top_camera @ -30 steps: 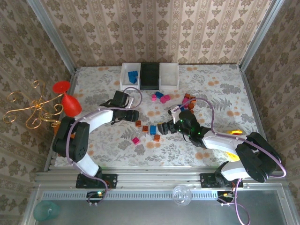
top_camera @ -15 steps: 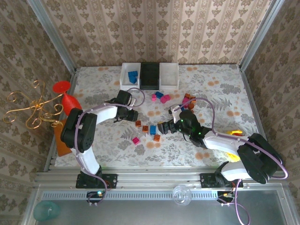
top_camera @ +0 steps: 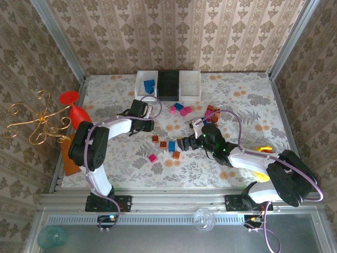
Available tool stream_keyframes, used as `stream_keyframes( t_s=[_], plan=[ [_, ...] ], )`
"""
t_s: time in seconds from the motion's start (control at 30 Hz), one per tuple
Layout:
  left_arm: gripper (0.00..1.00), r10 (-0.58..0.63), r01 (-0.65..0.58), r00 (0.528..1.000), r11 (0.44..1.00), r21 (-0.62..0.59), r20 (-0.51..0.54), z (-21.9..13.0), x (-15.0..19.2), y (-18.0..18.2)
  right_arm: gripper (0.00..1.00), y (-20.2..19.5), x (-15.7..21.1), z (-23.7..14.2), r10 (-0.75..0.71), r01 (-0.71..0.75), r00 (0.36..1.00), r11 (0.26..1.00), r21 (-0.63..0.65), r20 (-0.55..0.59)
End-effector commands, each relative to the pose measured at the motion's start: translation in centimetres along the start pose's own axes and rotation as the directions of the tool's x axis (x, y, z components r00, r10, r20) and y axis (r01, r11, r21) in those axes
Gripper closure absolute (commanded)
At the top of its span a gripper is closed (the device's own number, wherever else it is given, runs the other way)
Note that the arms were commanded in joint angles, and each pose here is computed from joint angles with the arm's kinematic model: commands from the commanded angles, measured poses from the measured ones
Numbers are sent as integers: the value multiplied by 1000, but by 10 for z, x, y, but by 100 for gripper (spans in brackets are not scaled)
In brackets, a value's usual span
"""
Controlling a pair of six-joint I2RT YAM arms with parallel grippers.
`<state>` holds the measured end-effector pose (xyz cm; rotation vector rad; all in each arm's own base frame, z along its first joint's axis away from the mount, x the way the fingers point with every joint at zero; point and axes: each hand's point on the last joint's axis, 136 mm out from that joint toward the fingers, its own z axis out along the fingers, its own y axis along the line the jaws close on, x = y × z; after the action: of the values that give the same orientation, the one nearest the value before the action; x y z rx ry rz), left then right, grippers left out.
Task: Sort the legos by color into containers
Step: Pick up the lego from the center of the table, then place the lego in the container.
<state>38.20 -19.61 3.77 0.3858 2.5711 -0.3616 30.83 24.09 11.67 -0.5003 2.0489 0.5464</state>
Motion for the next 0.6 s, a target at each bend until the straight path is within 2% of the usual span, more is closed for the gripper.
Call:
stream_keyframes(
  t_s=[0.0,0.33,0.57],
  plan=[
    [73,-30,29,997,999,16,70,-4,-25,-3,1,0,1,0,-5,5,1000,1000,5,-2],
    [71,-19,16,993,999,35,115,-10,-55,-11,1,-3,3,2,-9,10,1000,1000,18,-12],
    [71,-7,-11,980,996,92,200,-13,-121,-31,1,-4,5,5,-7,7,1000,1000,24,-17]
  ],
)
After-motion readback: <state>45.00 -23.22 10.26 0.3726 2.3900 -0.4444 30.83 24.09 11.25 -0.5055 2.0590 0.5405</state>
